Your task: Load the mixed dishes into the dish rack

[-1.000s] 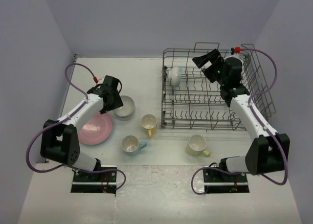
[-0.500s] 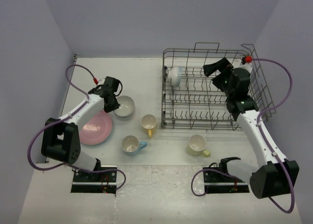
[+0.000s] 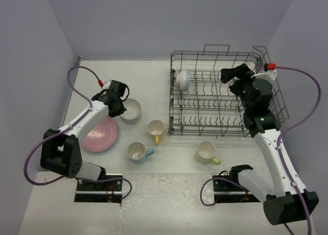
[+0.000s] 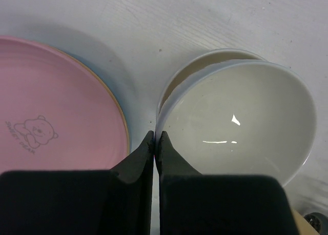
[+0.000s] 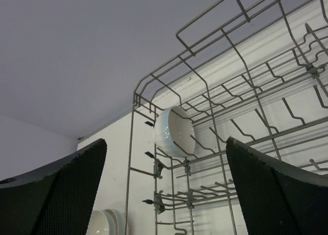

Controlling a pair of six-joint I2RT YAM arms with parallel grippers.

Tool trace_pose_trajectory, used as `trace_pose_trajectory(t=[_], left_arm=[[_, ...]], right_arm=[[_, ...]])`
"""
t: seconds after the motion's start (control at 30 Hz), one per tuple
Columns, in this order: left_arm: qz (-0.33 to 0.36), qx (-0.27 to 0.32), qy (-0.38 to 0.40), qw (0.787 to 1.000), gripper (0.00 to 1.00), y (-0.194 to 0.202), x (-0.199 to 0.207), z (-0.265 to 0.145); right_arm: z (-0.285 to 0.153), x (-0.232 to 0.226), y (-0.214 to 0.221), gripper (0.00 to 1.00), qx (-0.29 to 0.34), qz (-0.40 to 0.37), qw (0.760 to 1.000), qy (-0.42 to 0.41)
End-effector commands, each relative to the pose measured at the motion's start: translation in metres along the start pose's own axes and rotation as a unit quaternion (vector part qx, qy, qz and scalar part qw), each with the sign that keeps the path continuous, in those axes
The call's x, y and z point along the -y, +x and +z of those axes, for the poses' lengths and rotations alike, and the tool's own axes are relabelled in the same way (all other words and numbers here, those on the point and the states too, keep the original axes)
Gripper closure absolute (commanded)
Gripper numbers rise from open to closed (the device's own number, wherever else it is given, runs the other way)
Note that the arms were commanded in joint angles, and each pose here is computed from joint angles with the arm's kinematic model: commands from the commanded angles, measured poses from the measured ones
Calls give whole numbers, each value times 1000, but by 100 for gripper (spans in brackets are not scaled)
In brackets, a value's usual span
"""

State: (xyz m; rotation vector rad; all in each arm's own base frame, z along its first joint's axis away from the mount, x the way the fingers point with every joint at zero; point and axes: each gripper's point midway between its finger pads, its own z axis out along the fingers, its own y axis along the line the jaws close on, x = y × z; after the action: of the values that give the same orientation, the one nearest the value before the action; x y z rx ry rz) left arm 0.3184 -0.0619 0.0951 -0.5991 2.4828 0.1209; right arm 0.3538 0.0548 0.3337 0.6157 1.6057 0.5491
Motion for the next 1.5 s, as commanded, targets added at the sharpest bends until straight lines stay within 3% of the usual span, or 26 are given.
trace_pose_trajectory(t=[0.0, 0.07, 0.1, 0.17, 0.23, 0.27, 0.33, 0.4, 0.5, 0.57, 0.63, 0.8, 0.9, 1.13, 1.23, 1.47], left_arm=[[1, 66, 31, 997, 100, -33, 8, -32], [6, 93, 52, 994, 100, -47, 15, -51], [16, 101, 60, 993, 100, -51, 17, -58], [21, 119, 85, 989, 100, -62, 25, -76], [38, 133, 118, 983, 100, -68, 32, -96], [45, 143, 139, 979, 100, -74, 37, -109], [83, 136, 184, 970, 100, -71, 49, -125], [105, 133, 214, 962, 100, -70, 55, -142], [121, 128, 226, 958, 100, -68, 57, -157], [127, 120, 226, 958, 100, -64, 55, -162], [130, 117, 243, 954, 100, -63, 59, -171], [154, 77, 285, 943, 100, -43, 76, -184], [156, 72, 286, 943, 100, -39, 76, -188], [172, 52, 307, 934, 100, -27, 83, -197], [180, 42, 299, 936, 100, -23, 84, -194], [186, 52, 298, 935, 100, -32, 88, -206]], right_arm=[[-4, -15, 4, 1, -14, -70, 996, -54], [-13, -47, 15, 1, -45, -159, 973, -163], [-16, -56, 24, 1, -58, -226, 949, -212], [-33, -80, 39, 1, -79, -284, 907, -301], [-57, -97, 59, 1, -82, -392, 825, -399], [-72, -107, 75, 1, -99, -414, 797, -428], [-87, -111, 101, 1, -119, -483, 737, -456], [-98, -125, 104, 1, -119, -508, 706, -479], [-120, -138, 130, 1, -143, -551, 628, -531], [-128, -149, 152, 1, -159, -575, 595, -538], [-144, -158, 176, 1, -165, -607, 543, -557], [-132, -170, 222, 1, -164, -696, 455, -531], [-131, -175, 242, 1, -169, -710, 421, -538], [-124, -177, 275, 1, -187, -716, 380, -554], [-118, -175, 286, 11, -195, -727, 362, -551], [-114, -169, 298, 54, -195, -733, 348, -550]])
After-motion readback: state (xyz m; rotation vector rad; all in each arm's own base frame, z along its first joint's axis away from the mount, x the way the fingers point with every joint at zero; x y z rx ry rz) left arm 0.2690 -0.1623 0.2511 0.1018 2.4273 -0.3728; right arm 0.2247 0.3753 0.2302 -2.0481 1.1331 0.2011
